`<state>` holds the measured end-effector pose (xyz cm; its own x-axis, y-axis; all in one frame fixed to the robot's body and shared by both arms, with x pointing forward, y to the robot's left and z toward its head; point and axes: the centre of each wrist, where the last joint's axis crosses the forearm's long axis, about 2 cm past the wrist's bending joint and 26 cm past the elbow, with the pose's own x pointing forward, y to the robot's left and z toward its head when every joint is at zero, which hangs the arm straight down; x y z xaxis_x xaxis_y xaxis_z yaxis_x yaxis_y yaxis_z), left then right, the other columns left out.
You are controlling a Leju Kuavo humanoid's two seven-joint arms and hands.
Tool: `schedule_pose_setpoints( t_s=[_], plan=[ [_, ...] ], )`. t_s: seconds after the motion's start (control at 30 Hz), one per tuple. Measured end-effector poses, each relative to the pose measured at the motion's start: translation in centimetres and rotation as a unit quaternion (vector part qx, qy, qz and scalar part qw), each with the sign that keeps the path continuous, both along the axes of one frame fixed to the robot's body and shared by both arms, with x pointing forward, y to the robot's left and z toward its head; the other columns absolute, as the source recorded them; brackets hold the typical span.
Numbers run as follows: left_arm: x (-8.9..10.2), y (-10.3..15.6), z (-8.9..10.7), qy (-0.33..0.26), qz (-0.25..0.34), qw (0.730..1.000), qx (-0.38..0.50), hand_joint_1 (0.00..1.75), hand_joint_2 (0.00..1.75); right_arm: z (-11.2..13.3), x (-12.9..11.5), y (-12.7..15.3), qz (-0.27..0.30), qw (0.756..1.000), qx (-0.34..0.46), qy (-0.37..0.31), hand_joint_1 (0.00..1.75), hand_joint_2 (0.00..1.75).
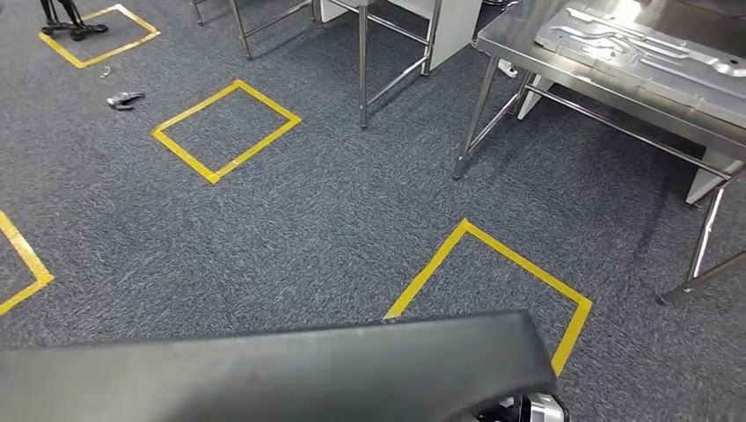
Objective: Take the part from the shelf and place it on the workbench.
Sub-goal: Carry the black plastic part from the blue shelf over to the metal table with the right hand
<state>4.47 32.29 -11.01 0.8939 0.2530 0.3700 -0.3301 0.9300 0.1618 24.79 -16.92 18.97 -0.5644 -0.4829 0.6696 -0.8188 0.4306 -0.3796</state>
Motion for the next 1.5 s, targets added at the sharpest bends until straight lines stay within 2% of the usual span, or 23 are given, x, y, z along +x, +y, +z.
schedule_pose_setpoints(
  t_s=[0.4, 0.83, 1.5],
  plan=[
    [-0.2, 0.4, 0.0, -0.002, 0.028, 1.000, 0.005, 0.00, 1.75, -0.2, 0.1, 0.0, -0.002, 1.000, -0.002, 0.004, 1.62, 1.75],
    [-0.3, 2.5, 0.2, -0.012, 0.068, 0.997, 0.032, 0.00, 1.75, -0.2, 0.3, 0.3, 0.003, 1.000, -0.001, 0.007, 1.62, 1.75],
    [0.1, 2.7, 0.3, -0.015, 0.089, 0.995, 0.036, 0.00, 1.75, 0.4, 0.8, 0.9, 0.022, 1.000, 0.005, 0.003, 1.62, 1.75]
  ],
)
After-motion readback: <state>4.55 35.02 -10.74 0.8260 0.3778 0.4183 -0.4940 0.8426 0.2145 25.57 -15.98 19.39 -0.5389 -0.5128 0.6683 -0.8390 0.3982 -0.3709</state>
